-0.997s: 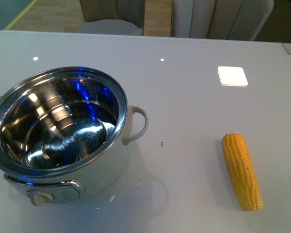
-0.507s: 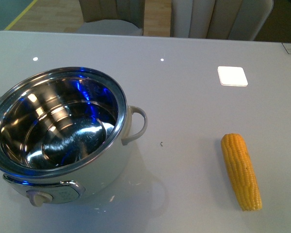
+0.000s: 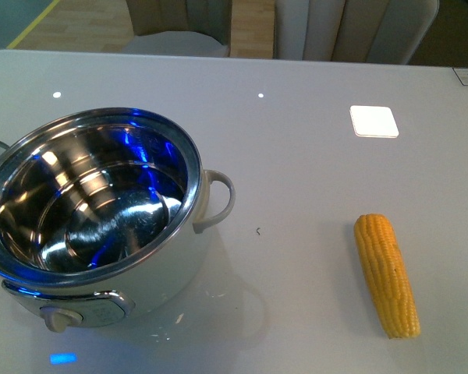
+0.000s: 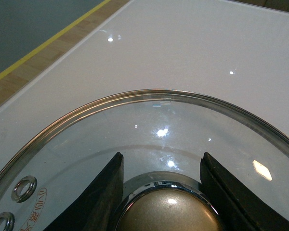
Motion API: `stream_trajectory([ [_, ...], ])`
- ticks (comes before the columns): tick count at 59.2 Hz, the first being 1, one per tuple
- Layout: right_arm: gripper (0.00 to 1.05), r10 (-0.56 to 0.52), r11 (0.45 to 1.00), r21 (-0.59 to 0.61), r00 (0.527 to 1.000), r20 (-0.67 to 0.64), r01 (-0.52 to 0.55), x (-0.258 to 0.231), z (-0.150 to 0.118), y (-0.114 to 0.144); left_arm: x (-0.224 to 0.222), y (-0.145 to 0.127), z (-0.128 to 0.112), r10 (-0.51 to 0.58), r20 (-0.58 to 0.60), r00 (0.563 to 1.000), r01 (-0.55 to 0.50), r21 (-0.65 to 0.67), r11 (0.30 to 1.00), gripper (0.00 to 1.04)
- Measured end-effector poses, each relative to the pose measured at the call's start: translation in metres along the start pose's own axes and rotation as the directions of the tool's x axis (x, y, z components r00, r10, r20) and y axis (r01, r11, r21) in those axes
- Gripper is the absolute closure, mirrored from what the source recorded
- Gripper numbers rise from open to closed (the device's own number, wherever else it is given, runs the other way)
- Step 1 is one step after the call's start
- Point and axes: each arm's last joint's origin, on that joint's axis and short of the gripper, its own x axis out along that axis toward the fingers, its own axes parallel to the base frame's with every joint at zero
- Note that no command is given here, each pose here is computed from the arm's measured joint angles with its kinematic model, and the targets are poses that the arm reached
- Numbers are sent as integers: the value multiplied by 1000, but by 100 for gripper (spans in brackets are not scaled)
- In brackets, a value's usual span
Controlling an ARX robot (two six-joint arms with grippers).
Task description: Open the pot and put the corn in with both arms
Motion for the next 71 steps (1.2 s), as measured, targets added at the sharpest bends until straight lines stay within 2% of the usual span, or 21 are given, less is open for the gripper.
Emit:
stream_trajectory([
  [8,9,1,1000,0,1000,0,-1,0,0,0,3,1,-11,20,-11,1000,-20,9,1000,63],
  [14,9,3,1000,0,1000,0,-3,0,0,0,2,7,-22,79,-27,997,-78,37,996,63],
  [35,9,2,1000,0,1000,0,-2,0,0,0,0,15,-28,108,-28,994,-108,25,994,63],
  [45,9,2,1000,0,1000,0,-2,0,0,0,-9,14,-25,123,-39,992,-121,37,992,30],
  [53,9,2,1000,0,1000,0,-2,0,0,0,-22,13,-3,115,-8,993,-114,27,993,6],
  [65,9,2,1000,0,1000,0,-2,0,0,0,-57,13,51,98,82,992,-97,-20,995,7],
  [71,9,2,1000,0,1000,0,-2,0,0,0,-101,7,83,74,112,991,-65,-80,995,7],
])
